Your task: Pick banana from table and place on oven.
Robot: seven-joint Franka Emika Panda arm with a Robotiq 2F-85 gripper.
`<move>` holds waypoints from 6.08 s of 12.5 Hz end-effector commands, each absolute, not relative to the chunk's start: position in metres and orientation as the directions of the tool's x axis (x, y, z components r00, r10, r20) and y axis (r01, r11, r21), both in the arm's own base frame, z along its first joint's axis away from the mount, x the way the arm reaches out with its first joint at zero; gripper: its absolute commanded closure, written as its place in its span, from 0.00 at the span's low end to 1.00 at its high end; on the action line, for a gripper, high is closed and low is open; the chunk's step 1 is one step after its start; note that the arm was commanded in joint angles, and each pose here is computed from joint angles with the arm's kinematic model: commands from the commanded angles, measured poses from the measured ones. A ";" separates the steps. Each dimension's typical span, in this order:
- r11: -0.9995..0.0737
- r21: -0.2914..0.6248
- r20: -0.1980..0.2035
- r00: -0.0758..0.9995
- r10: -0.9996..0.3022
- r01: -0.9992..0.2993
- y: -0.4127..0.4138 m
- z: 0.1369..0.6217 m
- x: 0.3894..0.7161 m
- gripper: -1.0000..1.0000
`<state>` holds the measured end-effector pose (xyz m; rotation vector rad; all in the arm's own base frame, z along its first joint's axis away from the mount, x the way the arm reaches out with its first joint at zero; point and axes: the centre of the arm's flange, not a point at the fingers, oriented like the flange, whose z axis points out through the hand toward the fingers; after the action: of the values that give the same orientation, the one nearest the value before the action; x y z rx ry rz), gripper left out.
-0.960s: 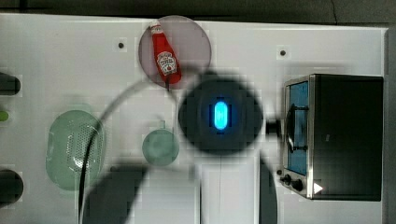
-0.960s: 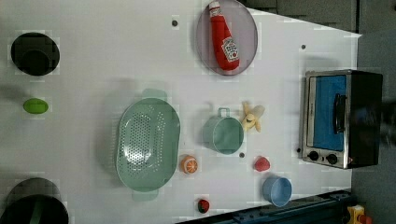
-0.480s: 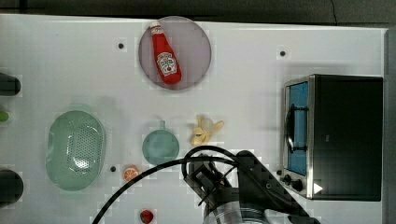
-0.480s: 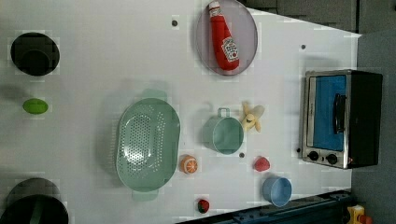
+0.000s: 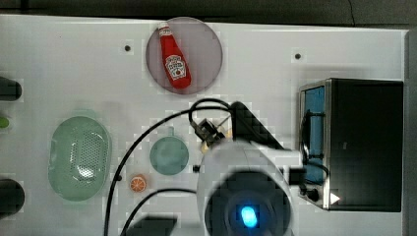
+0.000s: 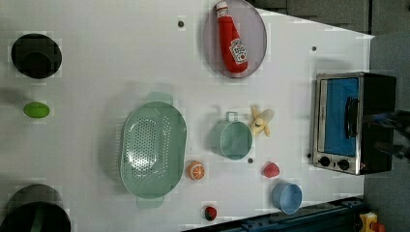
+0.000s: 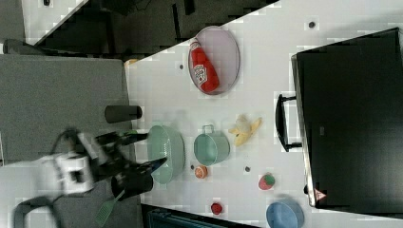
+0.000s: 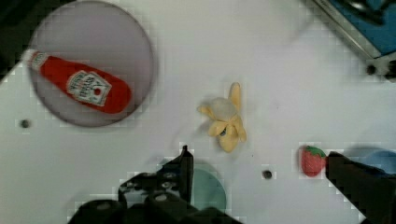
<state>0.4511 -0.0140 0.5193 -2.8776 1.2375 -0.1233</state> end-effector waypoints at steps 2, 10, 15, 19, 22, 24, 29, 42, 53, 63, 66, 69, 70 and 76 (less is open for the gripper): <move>-0.654 0.005 0.029 0.654 -0.756 -0.756 -0.018 0.422 0.465 0.00; -0.658 0.046 -0.010 0.658 -0.753 -0.752 -0.019 0.267 0.485 0.00; -0.661 0.068 -0.031 0.660 -0.750 -0.747 -0.018 0.196 0.483 0.00; -0.664 0.075 -0.040 0.663 -0.748 -0.744 -0.016 0.164 0.478 0.00; -0.664 0.075 -0.040 0.664 -0.747 -0.744 -0.015 0.157 0.477 0.29; -0.666 0.059 -0.027 0.666 -0.745 -0.743 -0.014 0.159 0.480 0.53; -0.667 0.015 0.013 0.667 -0.745 -0.745 -0.014 0.182 0.490 0.73; -0.632 0.021 0.017 0.633 -0.774 -0.774 -0.030 0.535 0.493 0.73; -0.623 0.039 0.002 0.623 -0.782 -0.782 -0.235 0.515 0.497 0.73; -0.762 0.129 0.055 0.772 -0.633 -0.635 -0.369 0.421 0.481 0.73; -0.760 0.130 0.060 0.770 -0.635 -0.637 -0.370 0.416 0.483 0.50; -0.762 0.129 0.065 0.772 -0.633 -0.635 -0.370 0.418 0.484 0.16; -0.761 0.128 0.072 0.771 -0.632 -0.636 -0.371 0.421 0.485 0.05; -0.831 0.069 0.157 0.829 -0.537 -0.552 -0.344 0.532 0.497 0.00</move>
<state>0.4850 -0.3712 0.4686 -3.0980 1.0991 0.0146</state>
